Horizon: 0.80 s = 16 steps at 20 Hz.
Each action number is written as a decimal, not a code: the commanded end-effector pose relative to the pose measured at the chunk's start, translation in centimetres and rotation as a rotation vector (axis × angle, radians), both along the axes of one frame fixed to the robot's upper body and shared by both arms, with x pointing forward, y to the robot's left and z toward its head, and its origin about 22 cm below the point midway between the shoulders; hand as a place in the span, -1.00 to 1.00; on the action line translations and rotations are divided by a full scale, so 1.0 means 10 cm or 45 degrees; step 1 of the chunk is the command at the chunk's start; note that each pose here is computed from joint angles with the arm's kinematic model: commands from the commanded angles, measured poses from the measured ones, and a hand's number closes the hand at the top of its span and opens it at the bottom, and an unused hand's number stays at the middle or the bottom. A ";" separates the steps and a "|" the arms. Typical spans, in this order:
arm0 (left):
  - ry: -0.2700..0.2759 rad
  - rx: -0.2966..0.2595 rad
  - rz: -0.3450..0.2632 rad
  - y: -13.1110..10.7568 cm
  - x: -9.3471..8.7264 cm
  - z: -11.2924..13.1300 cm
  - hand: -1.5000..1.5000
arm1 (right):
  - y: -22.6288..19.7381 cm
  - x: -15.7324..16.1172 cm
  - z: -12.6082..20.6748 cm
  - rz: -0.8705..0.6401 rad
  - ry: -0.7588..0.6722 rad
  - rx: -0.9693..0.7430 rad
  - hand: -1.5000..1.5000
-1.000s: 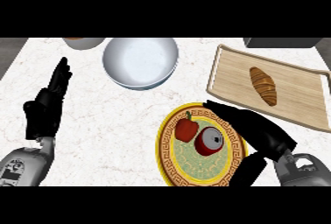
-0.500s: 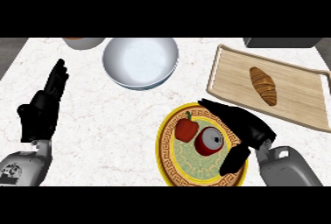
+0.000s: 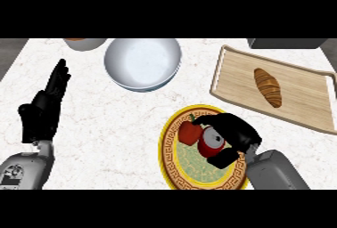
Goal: Pick the can from the plate and place it in the bowl
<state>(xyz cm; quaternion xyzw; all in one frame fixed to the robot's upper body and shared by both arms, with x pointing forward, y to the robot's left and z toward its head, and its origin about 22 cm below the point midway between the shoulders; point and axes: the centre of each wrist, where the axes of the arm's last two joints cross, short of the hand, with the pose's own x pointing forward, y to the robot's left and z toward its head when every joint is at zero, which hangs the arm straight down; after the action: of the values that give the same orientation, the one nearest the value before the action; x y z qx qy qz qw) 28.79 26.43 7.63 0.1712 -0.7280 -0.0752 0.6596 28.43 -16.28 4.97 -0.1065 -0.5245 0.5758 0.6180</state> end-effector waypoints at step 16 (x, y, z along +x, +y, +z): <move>-0.002 -0.010 -0.091 -0.18 0.01 0.05 0.00 | 1.15 -0.31 0.07 0.078 -0.212 0.002 1.00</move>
<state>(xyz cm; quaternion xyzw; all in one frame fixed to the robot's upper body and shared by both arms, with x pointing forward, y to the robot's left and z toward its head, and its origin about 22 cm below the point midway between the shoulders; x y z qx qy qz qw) 28.71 26.02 7.83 0.1638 -0.7308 -0.0797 0.6578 27.19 -11.03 5.87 -0.1318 -0.5855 0.5703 0.5609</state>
